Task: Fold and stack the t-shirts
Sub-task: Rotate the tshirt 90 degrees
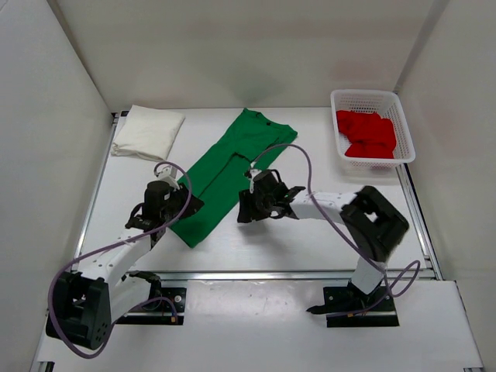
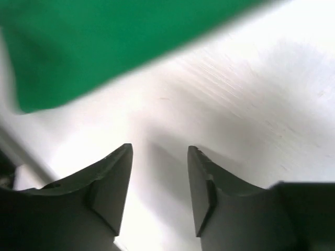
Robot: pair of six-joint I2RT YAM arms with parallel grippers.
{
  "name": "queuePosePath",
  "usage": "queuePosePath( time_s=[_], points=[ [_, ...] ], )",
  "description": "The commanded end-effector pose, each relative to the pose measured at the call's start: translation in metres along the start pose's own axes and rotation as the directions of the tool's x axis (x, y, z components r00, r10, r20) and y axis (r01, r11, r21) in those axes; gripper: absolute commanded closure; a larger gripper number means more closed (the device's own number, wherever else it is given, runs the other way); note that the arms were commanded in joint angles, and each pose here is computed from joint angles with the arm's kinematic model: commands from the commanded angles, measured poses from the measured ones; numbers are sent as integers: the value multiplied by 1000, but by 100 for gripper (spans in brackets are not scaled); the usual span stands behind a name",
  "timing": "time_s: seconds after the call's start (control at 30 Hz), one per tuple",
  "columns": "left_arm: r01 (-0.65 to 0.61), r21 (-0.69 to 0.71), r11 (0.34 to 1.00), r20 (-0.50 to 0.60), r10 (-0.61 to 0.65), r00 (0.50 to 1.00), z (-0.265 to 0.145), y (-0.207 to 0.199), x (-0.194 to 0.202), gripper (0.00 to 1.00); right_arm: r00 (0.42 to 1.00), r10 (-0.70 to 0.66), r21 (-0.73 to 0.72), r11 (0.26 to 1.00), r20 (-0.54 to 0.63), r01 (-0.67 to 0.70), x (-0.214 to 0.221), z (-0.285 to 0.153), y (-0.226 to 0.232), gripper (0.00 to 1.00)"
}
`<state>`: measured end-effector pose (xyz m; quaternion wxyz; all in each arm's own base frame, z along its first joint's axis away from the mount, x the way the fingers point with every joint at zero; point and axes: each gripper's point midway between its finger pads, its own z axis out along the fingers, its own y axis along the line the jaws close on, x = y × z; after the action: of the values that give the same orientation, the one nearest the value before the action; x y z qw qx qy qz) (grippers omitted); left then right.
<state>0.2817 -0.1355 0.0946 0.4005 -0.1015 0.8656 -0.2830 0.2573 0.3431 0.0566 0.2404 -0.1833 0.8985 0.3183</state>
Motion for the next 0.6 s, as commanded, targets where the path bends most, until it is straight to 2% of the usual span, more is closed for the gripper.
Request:
queuePosePath(
  time_s=[0.0,0.1,0.2,0.27,0.33,0.4,0.47,0.53,0.57],
  points=[
    [-36,0,999,4,36,999,-4,-6,-4,71,992,43,-48,998,120,-38,-33,18,20,52],
    [-46,4,999,15,46,999,-6,-7,-2,70,991,104,-51,994,83,-100,-23,43,15,48],
    [-52,-17,998,14,52,999,-9,-1,-4,70,984,173,-38,985,52,-171,-15,65,6,49],
    [-54,-34,998,30,55,998,-10,4,-9,70,978,204,-30,979,37,-203,-11,74,0,56],
    [-58,-40,998,24,58,998,-11,5,-9,70,978,210,-14,978,7,-210,-4,81,-5,72],
    [-69,-38,997,16,70,997,-8,2,-7,69,974,228,-21,974,9,-227,-2,79,-11,78],
    [-75,-39,996,10,75,997,-6,0,-6,70,971,238,-62,970,38,-235,-9,68,-14,92],
    [-84,-36,996,-7,84,996,-2,-4,-3,69,967,248,-41,969,59,-245,-7,49,-34,100],
    [-95,-33,995,-14,95,995,-1,-7,-3,69,967,240,-42,971,91,-237,-16,36,-36,100]
  ],
)
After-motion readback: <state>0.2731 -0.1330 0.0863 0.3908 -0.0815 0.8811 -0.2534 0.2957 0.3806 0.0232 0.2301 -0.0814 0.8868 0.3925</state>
